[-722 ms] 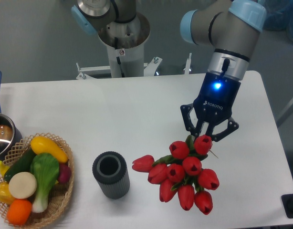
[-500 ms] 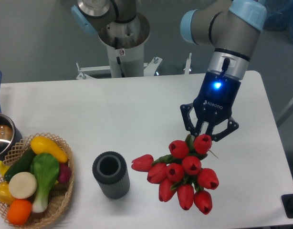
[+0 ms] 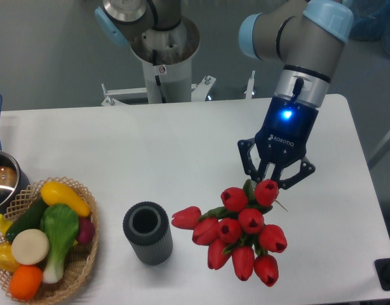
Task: Insert the flowers into the vase
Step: 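Hold the red tulip bunch and move it toward the grey vase, then swing the tulip stems over the vase opening and lower them in, then push the tulip stems down into the grey vase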
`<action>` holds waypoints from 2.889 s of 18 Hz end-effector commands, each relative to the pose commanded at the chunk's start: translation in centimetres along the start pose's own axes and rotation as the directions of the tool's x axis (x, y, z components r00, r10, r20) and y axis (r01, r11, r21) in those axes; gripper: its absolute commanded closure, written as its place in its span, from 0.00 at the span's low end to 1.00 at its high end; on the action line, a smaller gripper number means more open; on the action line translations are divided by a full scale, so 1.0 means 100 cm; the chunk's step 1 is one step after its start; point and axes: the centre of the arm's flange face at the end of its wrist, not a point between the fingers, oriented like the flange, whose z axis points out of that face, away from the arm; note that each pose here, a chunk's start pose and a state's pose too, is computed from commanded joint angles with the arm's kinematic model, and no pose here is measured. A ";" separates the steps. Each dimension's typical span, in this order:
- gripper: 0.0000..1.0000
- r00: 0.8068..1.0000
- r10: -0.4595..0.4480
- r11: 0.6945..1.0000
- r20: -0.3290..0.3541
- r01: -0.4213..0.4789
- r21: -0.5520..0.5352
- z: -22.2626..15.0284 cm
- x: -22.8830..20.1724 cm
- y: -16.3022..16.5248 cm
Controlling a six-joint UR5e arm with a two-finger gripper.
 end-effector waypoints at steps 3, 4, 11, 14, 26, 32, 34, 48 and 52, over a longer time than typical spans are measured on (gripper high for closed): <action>0.93 1.000 0.007 1.000 -0.012 -0.007 0.002 0.007 0.005 -0.005; 0.93 1.000 0.006 1.000 -0.016 -0.006 0.001 0.008 0.006 -0.005; 0.94 0.984 0.007 0.983 -0.175 0.025 0.180 0.027 0.024 -0.014; 0.94 0.970 0.023 0.964 -0.240 0.042 0.263 0.032 0.030 -0.017; 0.95 0.888 0.153 0.830 -0.434 0.122 0.544 0.066 0.089 0.010; 0.95 0.872 0.174 0.800 -0.457 0.146 0.582 0.078 0.094 0.013; 0.95 0.867 0.171 0.799 -0.468 0.156 0.581 0.086 0.095 0.017; 0.94 0.865 0.163 0.799 -0.475 0.167 0.578 0.111 0.105 0.053; 0.93 0.867 0.170 0.797 -0.469 0.159 0.583 0.117 0.110 0.063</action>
